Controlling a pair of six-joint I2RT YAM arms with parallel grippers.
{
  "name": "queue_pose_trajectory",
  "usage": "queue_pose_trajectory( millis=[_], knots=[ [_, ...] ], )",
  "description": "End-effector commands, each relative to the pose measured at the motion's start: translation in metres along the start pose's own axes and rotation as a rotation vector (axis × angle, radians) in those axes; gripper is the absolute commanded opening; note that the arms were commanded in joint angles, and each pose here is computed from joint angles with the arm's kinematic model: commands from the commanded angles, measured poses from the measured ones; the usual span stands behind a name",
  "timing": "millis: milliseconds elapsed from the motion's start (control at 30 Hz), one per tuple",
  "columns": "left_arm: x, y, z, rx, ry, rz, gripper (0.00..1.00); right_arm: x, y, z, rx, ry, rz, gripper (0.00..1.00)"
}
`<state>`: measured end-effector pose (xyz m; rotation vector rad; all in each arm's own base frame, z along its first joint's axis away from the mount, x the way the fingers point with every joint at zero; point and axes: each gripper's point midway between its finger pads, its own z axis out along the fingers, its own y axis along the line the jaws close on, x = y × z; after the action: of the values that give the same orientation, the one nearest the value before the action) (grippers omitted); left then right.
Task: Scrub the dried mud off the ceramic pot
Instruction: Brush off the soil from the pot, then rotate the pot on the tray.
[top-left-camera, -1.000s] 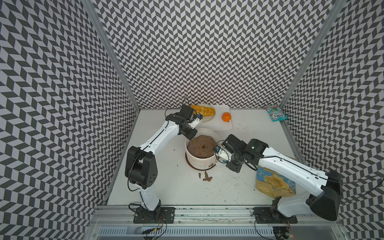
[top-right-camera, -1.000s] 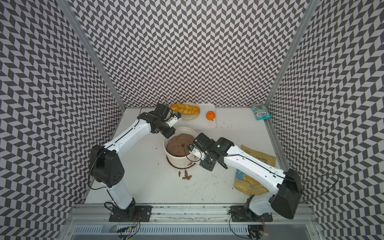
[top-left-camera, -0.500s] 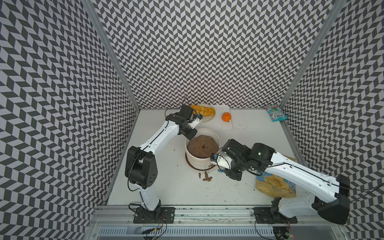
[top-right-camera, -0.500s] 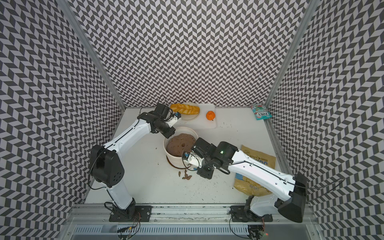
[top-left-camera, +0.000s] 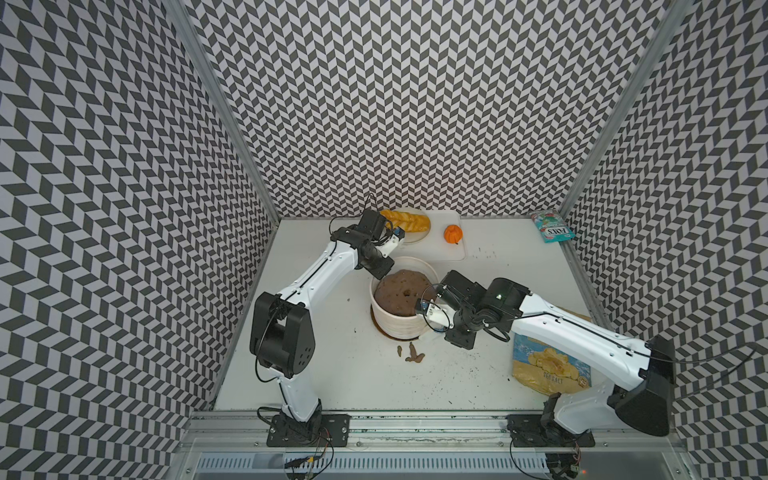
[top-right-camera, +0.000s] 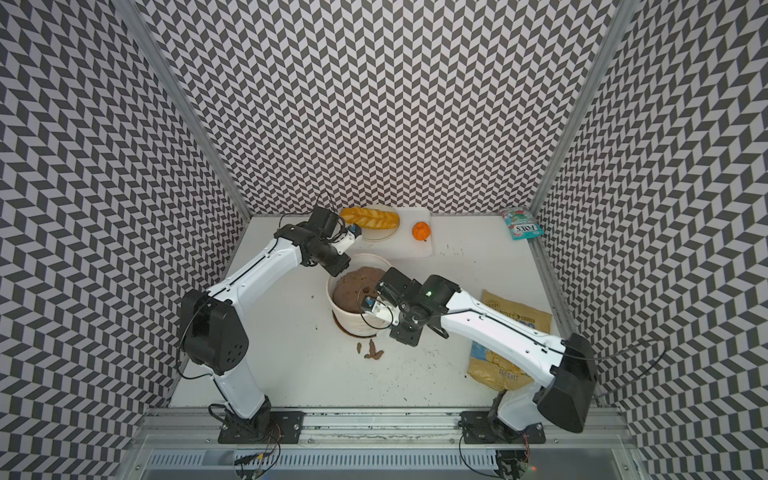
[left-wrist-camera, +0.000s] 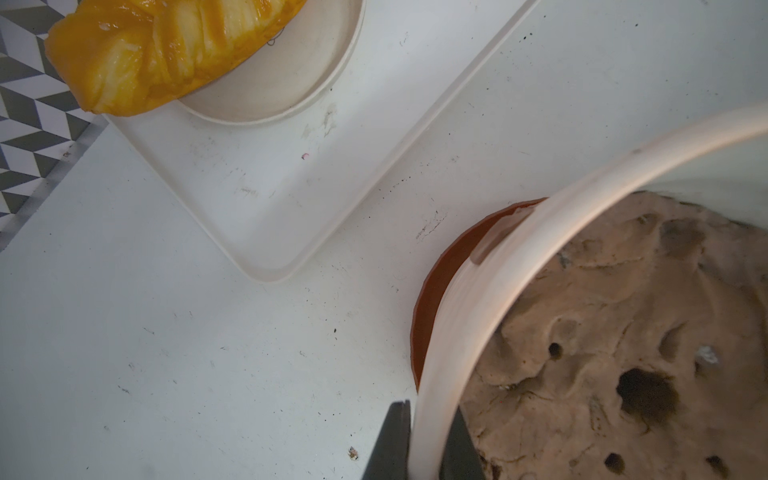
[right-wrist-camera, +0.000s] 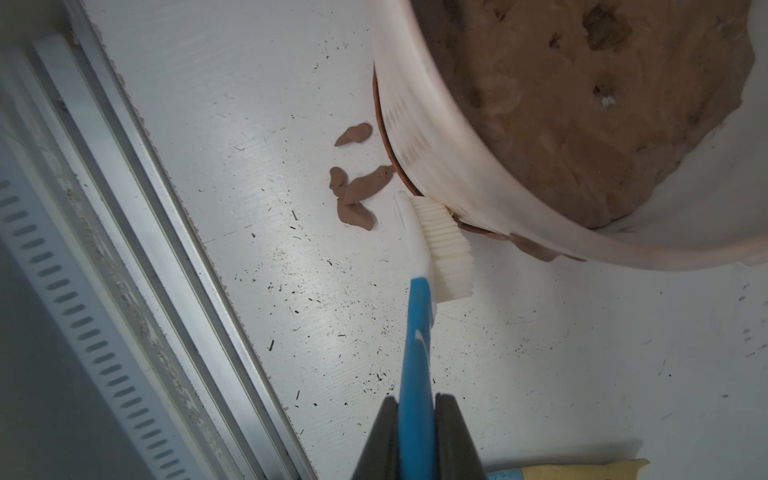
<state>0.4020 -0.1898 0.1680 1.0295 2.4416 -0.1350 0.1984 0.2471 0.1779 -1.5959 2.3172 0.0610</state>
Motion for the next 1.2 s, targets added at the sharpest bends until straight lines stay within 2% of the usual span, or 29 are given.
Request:
queue_pose_trajectory(
  millis=[0,167,400,600,800,900,1033,1133,1167],
  knots=[
    [-0.035,0.004,-0.032,-0.011,-0.157,0.051,0.01,-0.007,-0.026,-0.007,0.126,-0.040,0.048,0.00],
    [-0.036,0.005,-0.033,-0.015,-0.161,0.051,0.05,0.003,-0.013,-0.006,0.076,-0.001,0.047,0.00],
    [-0.035,0.007,-0.032,-0.021,-0.158,0.043,0.12,0.002,0.012,-0.020,-0.036,-0.038,0.019,0.00],
    [-0.038,0.011,-0.037,-0.036,-0.165,0.021,0.27,-0.023,0.034,-0.040,-0.153,-0.183,-0.043,0.00],
    [-0.038,0.015,-0.043,-0.056,-0.159,-0.027,0.43,-0.031,0.052,-0.042,-0.250,-0.233,-0.086,0.00],
    [-0.034,0.025,-0.051,-0.109,-0.130,-0.126,0.49,-0.041,0.060,-0.046,-0.286,-0.292,-0.120,0.00],
    [-0.027,0.037,-0.065,-0.182,-0.131,-0.344,0.53,-0.049,0.058,-0.048,-0.269,-0.341,-0.133,0.00],
    [-0.027,0.027,-0.076,-0.152,-0.178,-0.469,0.64,-0.053,0.056,-0.046,-0.259,-0.358,-0.139,0.00],
    [-0.027,0.020,-0.081,-0.132,-0.194,-0.489,0.65,-0.055,0.057,-0.045,-0.261,-0.366,-0.139,0.00]
  ],
)
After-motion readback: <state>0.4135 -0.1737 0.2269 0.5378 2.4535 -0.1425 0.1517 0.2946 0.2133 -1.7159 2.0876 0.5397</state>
